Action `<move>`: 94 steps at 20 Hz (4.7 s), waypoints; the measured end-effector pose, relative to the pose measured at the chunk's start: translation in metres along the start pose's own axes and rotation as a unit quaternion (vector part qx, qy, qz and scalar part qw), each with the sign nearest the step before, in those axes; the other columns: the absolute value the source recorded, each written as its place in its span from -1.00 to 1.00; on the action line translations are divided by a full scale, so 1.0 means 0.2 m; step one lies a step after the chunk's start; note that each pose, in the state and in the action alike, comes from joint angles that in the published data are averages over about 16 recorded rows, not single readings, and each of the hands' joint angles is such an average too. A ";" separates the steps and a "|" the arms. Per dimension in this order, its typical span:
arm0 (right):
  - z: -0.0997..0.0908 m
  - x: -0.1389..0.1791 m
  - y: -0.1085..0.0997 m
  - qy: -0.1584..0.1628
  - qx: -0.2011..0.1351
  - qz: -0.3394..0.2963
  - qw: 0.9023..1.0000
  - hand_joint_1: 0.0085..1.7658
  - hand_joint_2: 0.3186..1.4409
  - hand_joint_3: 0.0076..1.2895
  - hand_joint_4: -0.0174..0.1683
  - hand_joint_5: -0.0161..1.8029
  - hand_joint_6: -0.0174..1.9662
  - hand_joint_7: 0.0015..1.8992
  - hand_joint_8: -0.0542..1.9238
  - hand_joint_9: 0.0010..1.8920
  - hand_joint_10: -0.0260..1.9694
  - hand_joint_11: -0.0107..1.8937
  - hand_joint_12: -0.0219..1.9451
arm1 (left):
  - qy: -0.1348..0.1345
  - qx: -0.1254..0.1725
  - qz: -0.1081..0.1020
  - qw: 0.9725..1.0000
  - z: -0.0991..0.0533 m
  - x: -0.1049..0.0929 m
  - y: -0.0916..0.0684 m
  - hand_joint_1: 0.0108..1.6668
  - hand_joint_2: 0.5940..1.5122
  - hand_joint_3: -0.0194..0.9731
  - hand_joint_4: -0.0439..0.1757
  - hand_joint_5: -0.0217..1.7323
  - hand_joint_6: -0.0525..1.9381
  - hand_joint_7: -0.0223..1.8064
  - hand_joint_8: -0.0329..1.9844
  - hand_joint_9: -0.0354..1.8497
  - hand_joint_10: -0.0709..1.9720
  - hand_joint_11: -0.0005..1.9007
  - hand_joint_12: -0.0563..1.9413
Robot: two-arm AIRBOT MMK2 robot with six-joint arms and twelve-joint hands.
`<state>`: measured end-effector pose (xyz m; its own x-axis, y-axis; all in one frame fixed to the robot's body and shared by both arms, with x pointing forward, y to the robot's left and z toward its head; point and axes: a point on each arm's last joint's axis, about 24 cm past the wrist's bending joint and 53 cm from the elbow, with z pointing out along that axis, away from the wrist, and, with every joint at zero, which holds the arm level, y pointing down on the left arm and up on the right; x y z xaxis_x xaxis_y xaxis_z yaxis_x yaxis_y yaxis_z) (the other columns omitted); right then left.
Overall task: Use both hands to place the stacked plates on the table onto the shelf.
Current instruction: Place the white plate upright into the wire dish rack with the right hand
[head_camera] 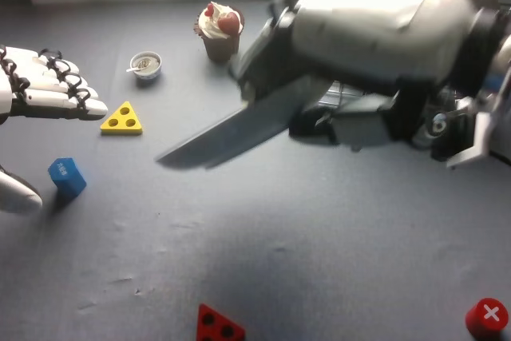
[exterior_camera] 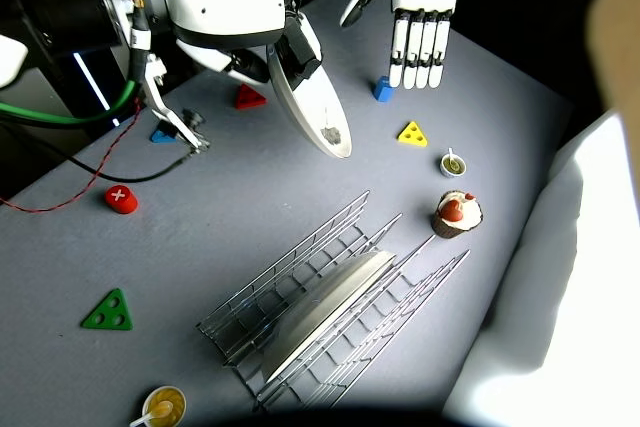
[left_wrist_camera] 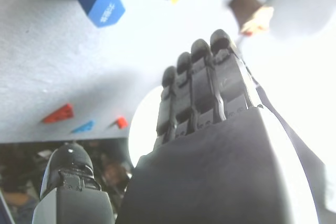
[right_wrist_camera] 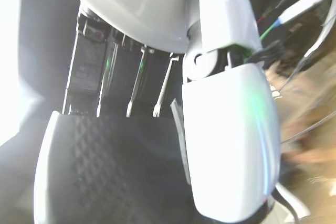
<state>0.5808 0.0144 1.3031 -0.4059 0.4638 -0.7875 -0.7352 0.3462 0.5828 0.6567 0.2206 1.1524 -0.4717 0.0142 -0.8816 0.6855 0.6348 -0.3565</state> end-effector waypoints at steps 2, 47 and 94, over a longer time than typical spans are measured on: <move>-0.02 -0.07 -0.01 -0.011 0.009 0.049 0.999 0.63 0.12 -0.99 -0.90 0.16 -0.25 0.36 -0.81 0.38 -0.61 0.10 0.22 | -0.004 -0.003 0.004 1.000 -0.01 -0.02 0.01 -0.94 -0.12 -0.97 -0.55 -0.82 -0.93 -0.78 -0.96 -0.77 -0.93 -0.84 -0.94; -0.30 -0.66 -0.66 -0.173 0.125 0.436 0.874 0.66 0.13 -0.99 -0.90 0.07 -0.20 0.25 -0.49 0.25 -0.36 0.22 -0.24 | -0.037 0.000 0.036 0.999 -0.07 -0.19 -0.01 -0.95 -0.13 -0.98 -0.56 -0.82 -0.93 -0.78 -0.96 -0.79 -0.93 -0.84 -0.91; -0.37 -0.58 -1.07 -0.188 0.195 0.434 0.859 0.67 0.14 -0.99 -0.90 0.04 -0.16 0.17 -0.43 0.24 -0.35 0.08 0.28 | -0.029 0.038 0.021 0.999 0.03 -0.12 -0.17 -0.97 -0.12 -0.97 -0.56 -0.83 -0.93 -0.78 -0.96 -0.78 -0.93 -0.83 -0.93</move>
<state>0.7444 -0.1732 1.2545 -0.4513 0.8906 0.0564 0.0233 -0.0515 0.9984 0.6476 0.1943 1.1849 -0.4100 -0.0062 -0.9121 0.7458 0.5733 -0.3392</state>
